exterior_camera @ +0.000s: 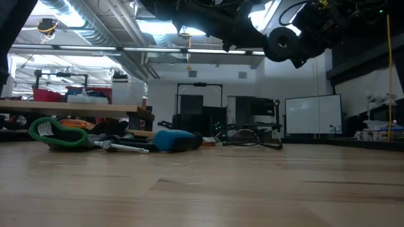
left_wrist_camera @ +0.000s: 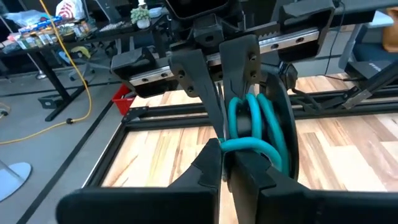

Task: Coil cords
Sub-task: Coil the wire in the cable spool

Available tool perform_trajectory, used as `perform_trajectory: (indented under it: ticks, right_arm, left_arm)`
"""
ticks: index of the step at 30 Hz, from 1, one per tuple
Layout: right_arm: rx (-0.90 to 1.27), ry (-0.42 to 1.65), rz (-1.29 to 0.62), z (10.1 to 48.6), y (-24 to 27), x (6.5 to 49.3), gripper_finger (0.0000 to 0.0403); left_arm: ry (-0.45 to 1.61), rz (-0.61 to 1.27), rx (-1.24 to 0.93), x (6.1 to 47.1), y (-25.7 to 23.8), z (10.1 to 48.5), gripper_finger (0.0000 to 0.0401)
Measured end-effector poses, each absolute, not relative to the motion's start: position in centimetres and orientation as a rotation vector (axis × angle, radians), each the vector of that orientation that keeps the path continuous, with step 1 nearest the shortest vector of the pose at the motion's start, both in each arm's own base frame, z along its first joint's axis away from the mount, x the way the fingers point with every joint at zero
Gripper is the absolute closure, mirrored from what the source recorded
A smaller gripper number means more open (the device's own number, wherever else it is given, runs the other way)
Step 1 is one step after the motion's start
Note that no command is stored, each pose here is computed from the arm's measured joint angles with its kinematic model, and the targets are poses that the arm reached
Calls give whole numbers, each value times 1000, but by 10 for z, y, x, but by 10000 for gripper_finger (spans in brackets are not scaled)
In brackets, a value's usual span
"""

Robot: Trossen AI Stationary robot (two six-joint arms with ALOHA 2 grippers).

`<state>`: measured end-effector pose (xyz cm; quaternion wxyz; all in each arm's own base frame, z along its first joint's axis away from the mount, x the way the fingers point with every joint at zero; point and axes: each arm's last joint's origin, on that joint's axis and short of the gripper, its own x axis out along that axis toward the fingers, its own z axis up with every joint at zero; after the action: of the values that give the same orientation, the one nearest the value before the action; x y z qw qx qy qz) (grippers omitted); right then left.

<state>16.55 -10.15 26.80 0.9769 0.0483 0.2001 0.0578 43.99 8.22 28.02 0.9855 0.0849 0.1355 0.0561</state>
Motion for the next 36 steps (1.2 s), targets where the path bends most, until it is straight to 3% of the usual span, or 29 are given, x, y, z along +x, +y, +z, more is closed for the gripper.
perform_trajectory:
  ticks: [9, 16, 23, 29, 36]
  right_arm:
    - [82, 411, 39, 270, -103, 164, 363]
    - [33, 357, 4, 282, -96, 155, 360]
    - [-65, 294, -181, 301, -86, 133, 359]
    - [-144, 195, -299, 318, -71, 109, 359]
    - [-209, 79, -368, 330, -50, 79, 358]
  left_arm:
    - [265, 125, 177, 438, 87, 284, 398]
    - [258, 146, 176, 427, 95, 298, 399]
    - [289, 184, 179, 415, 103, 308, 400]
    - [255, 278, 187, 381, 113, 350, 401]
    - [275, 421, 124, 309, 111, 406, 401]
